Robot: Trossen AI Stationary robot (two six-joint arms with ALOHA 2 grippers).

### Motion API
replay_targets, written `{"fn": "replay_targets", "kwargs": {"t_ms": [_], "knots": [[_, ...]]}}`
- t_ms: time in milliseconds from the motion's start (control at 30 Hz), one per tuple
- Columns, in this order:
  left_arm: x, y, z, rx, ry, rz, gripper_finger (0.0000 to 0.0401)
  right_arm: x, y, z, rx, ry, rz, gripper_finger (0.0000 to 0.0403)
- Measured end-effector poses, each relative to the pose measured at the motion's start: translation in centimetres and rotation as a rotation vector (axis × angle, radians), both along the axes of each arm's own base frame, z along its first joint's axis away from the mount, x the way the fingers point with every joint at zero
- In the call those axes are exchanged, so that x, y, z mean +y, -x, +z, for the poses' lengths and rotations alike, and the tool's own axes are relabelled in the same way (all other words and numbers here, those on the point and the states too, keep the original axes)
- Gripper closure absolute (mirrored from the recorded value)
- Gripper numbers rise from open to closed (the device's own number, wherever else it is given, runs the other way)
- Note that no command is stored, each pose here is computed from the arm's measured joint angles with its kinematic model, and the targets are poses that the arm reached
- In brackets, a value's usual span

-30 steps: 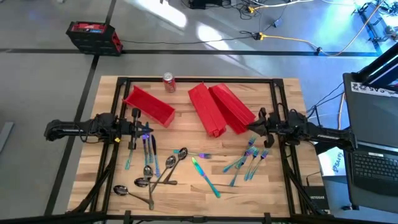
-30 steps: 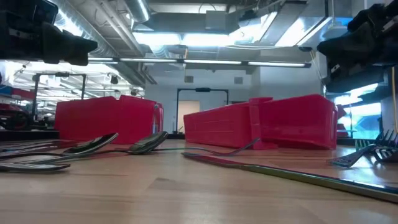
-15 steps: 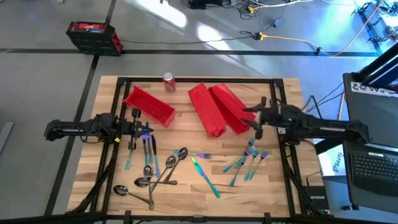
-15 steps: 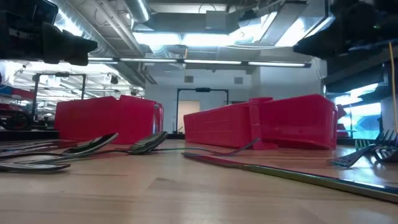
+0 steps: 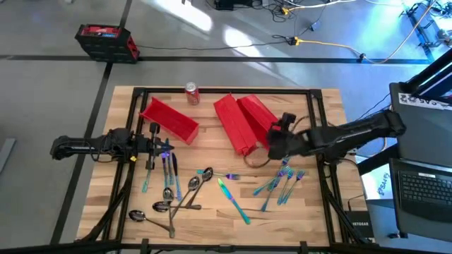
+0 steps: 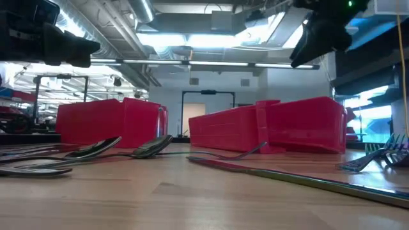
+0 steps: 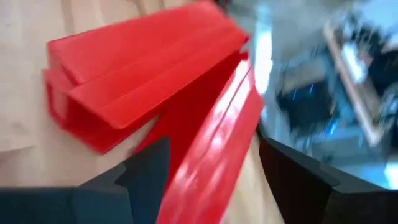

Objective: Sort silverware
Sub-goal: Prepare the red bins to sort the silverware

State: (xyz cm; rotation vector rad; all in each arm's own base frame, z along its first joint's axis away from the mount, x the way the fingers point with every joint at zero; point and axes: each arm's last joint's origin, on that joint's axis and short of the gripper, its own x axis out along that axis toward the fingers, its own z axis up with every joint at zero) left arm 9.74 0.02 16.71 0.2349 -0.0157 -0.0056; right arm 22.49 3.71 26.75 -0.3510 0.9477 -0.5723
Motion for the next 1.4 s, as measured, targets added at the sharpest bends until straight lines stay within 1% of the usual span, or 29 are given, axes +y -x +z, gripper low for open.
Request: {"fn": "replay_targets", "kwargs": {"t_ms": [133,167,233,267,333,400,467,567,700,967,1133,1300,1400], "knots": [[0.0,0.0,0.0,0.0,0.0,-0.001,0.0401,1.8,-1.3,-1.3,0.074,-0.017,-0.175,0.017],[0.0,0.0,0.0,0.001,0.0,-0.001,0.0401,2.0,-1.5,-1.9,0.101,-0.024,-0.229,0.017],[0.0,0.0,0.0,0.0,0.0,0.0,0.0401,2.1,-1.6,-3.3,0.138,-0.045,-0.377,0.017],[0.0,0.0,0.0,0.0,0.0,0.0,0.0401,2.1,-1.6,-4.0,0.162,-0.035,-0.444,0.017],[0.0,0.0,0.0,0.0,0.0,0.0,0.0401,2.1,-1.5,-5.0,0.218,0.01,-0.533,0.017],[0.0,0.0,0.0,0.0,0.0,0.0,0.0401,2.1,-1.6,-5.7,0.254,0.036,-0.566,0.017],[0.0,0.0,0.0,0.0,0.0,0.0,0.0401,2.3,-1.9,-6.3,0.264,-0.008,-0.572,0.017],[0.0,0.0,0.0,0.0,0.0,-0.001,0.0401,3.1,-2.5,-6.6,0.203,-0.063,-0.542,0.017],[0.0,0.0,0.0,-0.001,0.0,0.0,0.0401,3.5,-2.8,-6.8,0.161,-0.065,-0.503,0.017],[0.0,0.0,0.0,0.0,0.0,-0.001,0.0401,2.3,-2.3,-8.8,0.172,-0.022,-0.508,0.017],[0.0,0.0,0.0,0.0,0.0,-0.001,0.0401,1.4,-1.9,-10.0,0.166,0.06,-0.473,0.017],[0.0,0.0,0.0,-0.001,0.0,0.0,0.0401,0.2,-1.7,-10.3,0.206,0.104,-0.477,0.017],[0.0,0.0,0.0,0.0,0.0,0.0,0.0401,0.3,-1.7,-10.3,0.233,0.148,-0.426,0.017]]}}
